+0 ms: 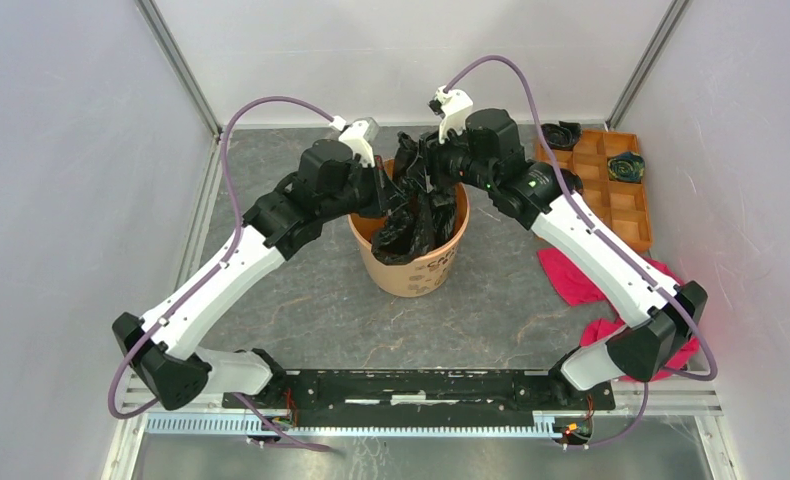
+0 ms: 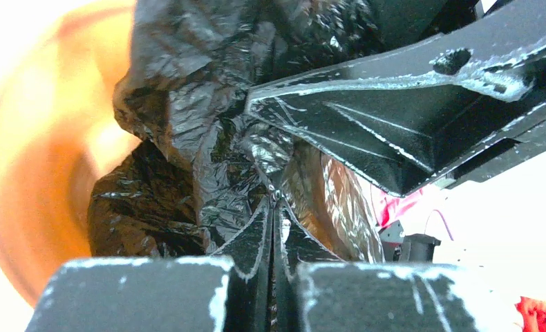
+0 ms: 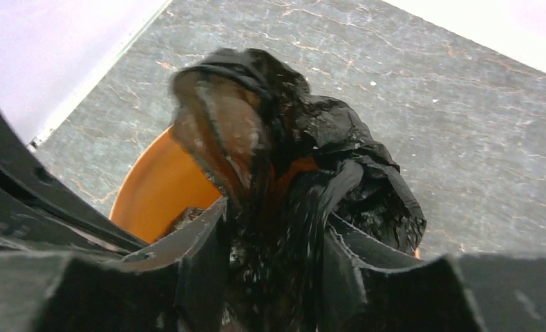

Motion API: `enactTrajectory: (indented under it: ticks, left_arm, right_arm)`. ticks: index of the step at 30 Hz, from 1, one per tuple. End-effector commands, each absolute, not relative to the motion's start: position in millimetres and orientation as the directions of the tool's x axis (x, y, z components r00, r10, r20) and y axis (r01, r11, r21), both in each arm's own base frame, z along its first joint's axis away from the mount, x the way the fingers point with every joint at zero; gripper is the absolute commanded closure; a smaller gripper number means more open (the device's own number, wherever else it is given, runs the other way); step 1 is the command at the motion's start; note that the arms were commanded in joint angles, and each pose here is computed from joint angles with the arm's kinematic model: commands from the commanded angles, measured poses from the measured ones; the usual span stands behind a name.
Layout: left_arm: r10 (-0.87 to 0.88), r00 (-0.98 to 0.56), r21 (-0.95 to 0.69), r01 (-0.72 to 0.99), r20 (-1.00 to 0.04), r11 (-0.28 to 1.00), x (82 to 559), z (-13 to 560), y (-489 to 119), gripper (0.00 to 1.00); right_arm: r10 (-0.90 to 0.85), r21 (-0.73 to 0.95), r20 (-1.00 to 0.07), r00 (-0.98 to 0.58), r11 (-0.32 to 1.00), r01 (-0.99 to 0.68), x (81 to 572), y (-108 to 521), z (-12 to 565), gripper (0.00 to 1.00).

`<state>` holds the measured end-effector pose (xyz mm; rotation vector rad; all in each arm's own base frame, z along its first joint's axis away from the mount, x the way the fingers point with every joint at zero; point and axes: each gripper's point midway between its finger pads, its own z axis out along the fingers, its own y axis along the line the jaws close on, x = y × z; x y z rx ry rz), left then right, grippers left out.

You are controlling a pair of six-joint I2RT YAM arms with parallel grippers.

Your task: Put the trash bags into the trash bin

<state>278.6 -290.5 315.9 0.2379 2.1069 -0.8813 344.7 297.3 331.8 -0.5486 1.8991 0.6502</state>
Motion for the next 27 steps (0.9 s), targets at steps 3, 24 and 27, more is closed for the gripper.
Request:
enactTrajectory:
  ticks: [3, 24, 27]
  left_arm:
    - [-0.275, -0.57, -0.553, 0.398, -0.774, 0.732, 276, 357, -271, 0.98]
    - [-0.364, -0.52, -0.606, 0.434, -0.773, 0.667, 262, 379, -262, 0.98]
    - [-0.364, -0.525, -0.613, 0.444, -0.769, 0.654, 261, 381, -265, 0.98]
  right_arm:
    - [-0.033, 0.202, -0.943, -0.331, 0.735, -0.648, 329, 275, 384, 0.35]
    - [0.3, 0.514, -0.847, -0.439, 0.672, -0.533, 269, 279, 382, 0.02]
    - [0.256, 0.49, -0.854, -0.453, 0.688, -0.536, 265, 293, 370, 0.05]
